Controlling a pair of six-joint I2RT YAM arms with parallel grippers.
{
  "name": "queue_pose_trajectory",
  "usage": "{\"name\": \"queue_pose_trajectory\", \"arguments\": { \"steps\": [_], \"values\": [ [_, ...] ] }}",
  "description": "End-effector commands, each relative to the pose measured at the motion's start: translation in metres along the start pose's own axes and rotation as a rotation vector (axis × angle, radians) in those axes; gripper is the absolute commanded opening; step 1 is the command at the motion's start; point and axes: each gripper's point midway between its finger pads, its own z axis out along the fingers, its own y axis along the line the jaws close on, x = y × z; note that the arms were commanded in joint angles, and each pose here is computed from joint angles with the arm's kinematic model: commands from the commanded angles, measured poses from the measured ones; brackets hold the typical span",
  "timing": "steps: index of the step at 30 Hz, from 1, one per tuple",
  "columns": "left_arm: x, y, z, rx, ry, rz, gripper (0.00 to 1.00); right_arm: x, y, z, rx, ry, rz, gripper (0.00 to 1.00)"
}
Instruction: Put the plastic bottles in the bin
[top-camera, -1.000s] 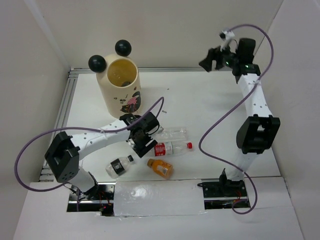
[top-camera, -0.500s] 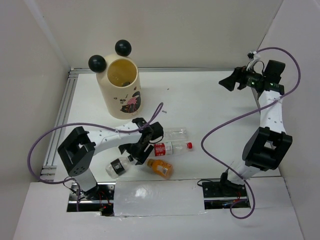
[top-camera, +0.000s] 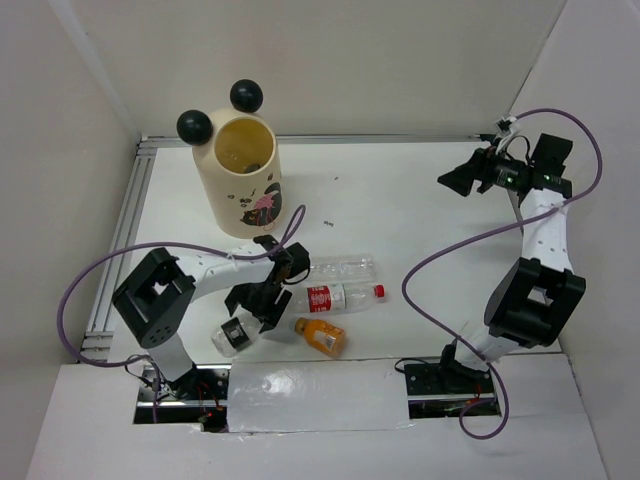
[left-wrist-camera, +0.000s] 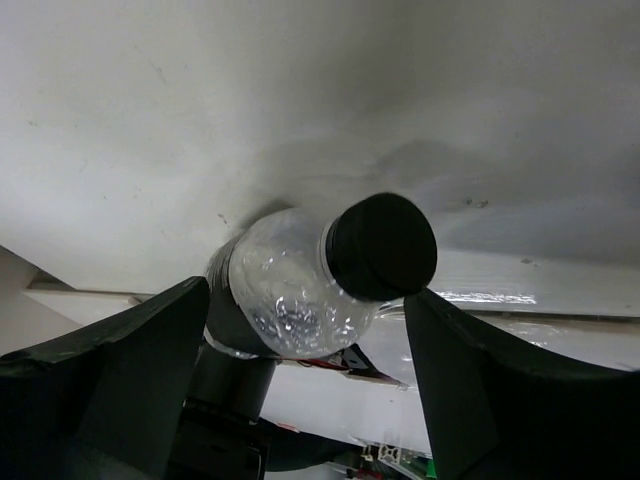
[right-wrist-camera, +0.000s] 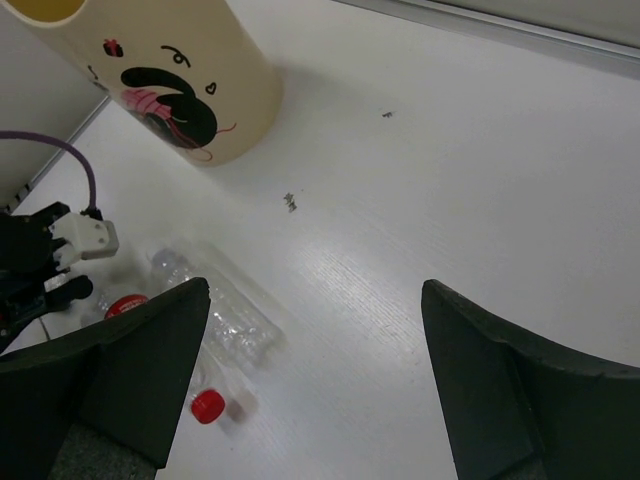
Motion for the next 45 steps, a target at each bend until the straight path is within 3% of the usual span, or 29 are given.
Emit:
{"name": "queue_pose_trajectory", "arguments": {
  "steps": [1, 5, 8, 12, 13, 15, 19, 20, 22, 23, 25, 28, 31, 32, 34, 35, 38, 41, 45],
  "values": [
    [-0.002, 0.0, 0.006, 0.023, 0.023, 0.031, 0.9, -0.012, 0.02, -0.016, -0.025, -0.034, -0.047, 0.93],
    [-0.011, -0.002, 0.012, 0.048, 0.04, 0.044, 0.83, -0.011, 0.023, -0.023, -0.043, -0.047, -0.041, 0.93],
    [-0.013, -0.005, 0.014, 0.069, 0.048, 0.047, 0.7, -0.011, 0.023, -0.03, -0.033, -0.052, -0.042, 0.93],
    [-0.01, -0.005, 0.014, 0.078, 0.05, 0.047, 0.47, -0.011, 0.02, -0.04, -0.031, -0.067, -0.027, 0.93],
    [-0.011, -0.004, 0.012, 0.073, 0.037, 0.045, 0.28, -0.01, 0.021, -0.04, -0.032, -0.064, -0.017, 0.93],
    [-0.012, -0.003, 0.002, 0.078, 0.024, 0.026, 0.15, -0.008, 0.021, -0.04, -0.033, -0.061, -0.024, 0.93],
    [-0.025, -0.012, -0.06, 0.105, -0.123, 0.006, 0.1, 0.008, 0.028, -0.041, -0.054, -0.033, -0.109, 0.85],
    [-0.044, -0.018, -0.102, 0.136, -0.264, -0.01, 0.09, 0.017, 0.031, -0.042, -0.053, -0.015, -0.169, 0.75],
    [-0.056, -0.02, -0.144, 0.147, -0.373, -0.01, 0.05, 0.036, 0.039, -0.035, -0.067, 0.022, -0.21, 0.62],
    [-0.075, -0.023, -0.188, 0.199, -0.509, -0.022, 0.02, 0.043, 0.047, -0.028, -0.087, 0.042, -0.239, 0.56],
    [-0.09, -0.02, -0.228, 0.205, -0.644, 0.014, 0.01, 0.06, 0.052, -0.022, -0.079, 0.079, -0.281, 0.47],
    [-0.128, -0.024, -0.308, 0.3, -0.962, 0.027, 0.0, 0.076, 0.063, -0.006, -0.103, 0.129, -0.305, 0.47],
    [-0.168, 0.013, -0.384, 0.29, -1.294, -0.043, 0.0, 0.089, 0.072, 0.004, -0.126, 0.163, -0.309, 0.47],
    [-0.175, 0.046, -0.401, 0.196, -1.387, -0.089, 0.0, 0.09, 0.077, 0.008, -0.146, 0.167, -0.315, 0.47],
    [-0.19, 0.072, -0.407, 0.106, -1.476, -0.151, 0.0, 0.093, 0.076, 0.008, -0.134, 0.18, -0.327, 0.45],
    [-0.2, 0.099, -0.429, 0.072, -1.591, -0.246, 0.0, 0.094, 0.08, 0.011, -0.144, 0.183, -0.321, 0.45],
    [-0.209, 0.157, -0.432, -0.118, -1.696, -0.366, 0.0, 0.099, 0.084, 0.012, -0.143, 0.198, -0.339, 0.45],
    [-0.218, 0.204, -0.413, -0.248, -1.668, -0.492, 0.0, 0.105, 0.086, 0.015, -0.131, 0.216, -0.371, 0.48],
    [-0.234, 0.238, -0.391, -0.327, -1.627, -0.562, 0.0, 0.107, 0.093, 0.018, -0.131, 0.232, -0.382, 0.53]
  ]
}}
